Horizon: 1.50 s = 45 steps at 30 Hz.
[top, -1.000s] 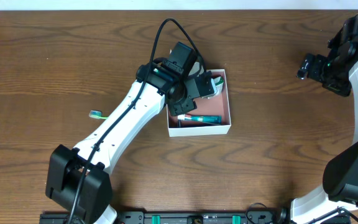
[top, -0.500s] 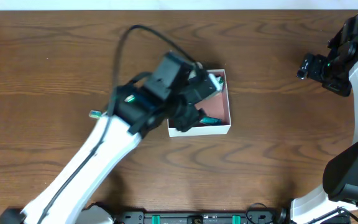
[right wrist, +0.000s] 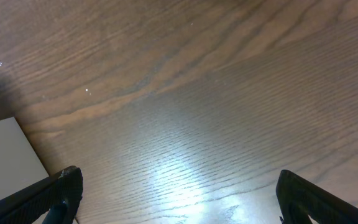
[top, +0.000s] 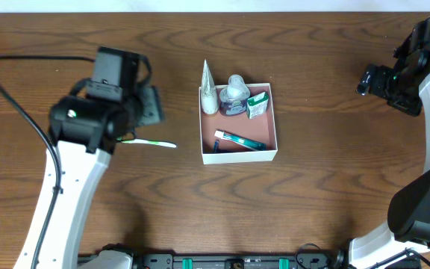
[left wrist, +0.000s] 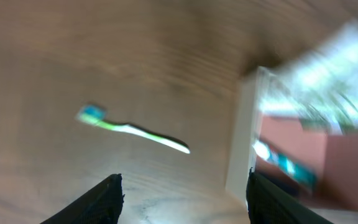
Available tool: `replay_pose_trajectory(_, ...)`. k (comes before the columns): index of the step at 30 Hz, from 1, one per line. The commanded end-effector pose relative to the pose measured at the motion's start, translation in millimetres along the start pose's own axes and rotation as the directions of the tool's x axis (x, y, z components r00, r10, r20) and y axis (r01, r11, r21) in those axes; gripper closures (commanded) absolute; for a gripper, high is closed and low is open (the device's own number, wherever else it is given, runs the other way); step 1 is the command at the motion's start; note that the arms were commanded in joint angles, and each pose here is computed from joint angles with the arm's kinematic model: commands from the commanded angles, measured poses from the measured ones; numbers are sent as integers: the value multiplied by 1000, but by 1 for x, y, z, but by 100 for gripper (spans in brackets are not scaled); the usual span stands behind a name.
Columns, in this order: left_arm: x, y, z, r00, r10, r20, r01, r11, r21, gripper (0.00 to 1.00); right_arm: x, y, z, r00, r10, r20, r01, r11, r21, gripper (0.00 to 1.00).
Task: Pack container
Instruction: 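Move the left gripper back to the green toothbrush, then grasp the toothbrush handle with the left gripper and lift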
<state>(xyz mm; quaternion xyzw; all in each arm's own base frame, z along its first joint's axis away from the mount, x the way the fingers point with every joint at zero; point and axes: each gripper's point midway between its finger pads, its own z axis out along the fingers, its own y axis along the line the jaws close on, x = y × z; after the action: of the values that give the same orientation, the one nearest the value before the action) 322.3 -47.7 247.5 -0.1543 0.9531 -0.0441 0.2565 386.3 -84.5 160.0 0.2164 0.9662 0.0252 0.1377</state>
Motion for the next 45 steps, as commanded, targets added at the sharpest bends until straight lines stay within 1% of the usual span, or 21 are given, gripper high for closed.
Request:
replay_pose_trajectory(1,1,29,24,957,-288,-16,284,951,-120,36,-6,0,-11,999,6,33,-6,1000,-3,1)
replay_pose_trajectory(5,17,38,58,931,-355,-87,332,920,-208,36,-6,0,-11,999,6,33,-6,1000,-3,1)
replay_pose_trajectory(8,34,44,87,899,-416,-136,367,886,-284,36,-6,0,-11,999,6,33,-6,1000,-3,1)
replay_pose_trajectory(10,41,46,104,878,-455,-149,393,862,-320,36,-6,0,-11,999,6,33,-6,1000,-3,1)
replay_pose_trajectory(13,55,51,126,825,-541,-162,447,801,-398,36,-6,0,-11,999,6,33,-6,1000,-3,1)
replay_pose_trajectory(16,62,52,140,801,-573,-174,461,775,-433,35,-6,0,-11,999,6,33,-6,1000,-3,1)
replay_pose_trajectory(21,68,48,162,784,-584,-212,459,774,-436,33,-6,0,-11,999,6,33,-6,1000,-3,1)
replay_pose_trajectory(27,80,40,184,739,-610,-284,474,772,-424,33,-6,0,-11,999,6,33,-6,1000,-3,1)
replay_pose_trajectory(31,88,41,193,724,-621,-302,470,763,-444,33,-6,0,-11,999,6,33,-6,1000,-3,1)
replay_pose_trajectory(33,91,39,197,712,-625,-319,470,763,-444,31,-6,0,-11,999,6,33,-6,1000,-3,1)
replay_pose_trajectory(37,98,33,205,684,-636,-357,491,764,-420,30,-6,0,-11,999,6,33,-6,1000,-3,1)
replay_pose_trajectory(45,121,44,222,671,-647,-363,502,756,-420,30,-6,0,-11,999,6,33,-6,1000,-3,1)
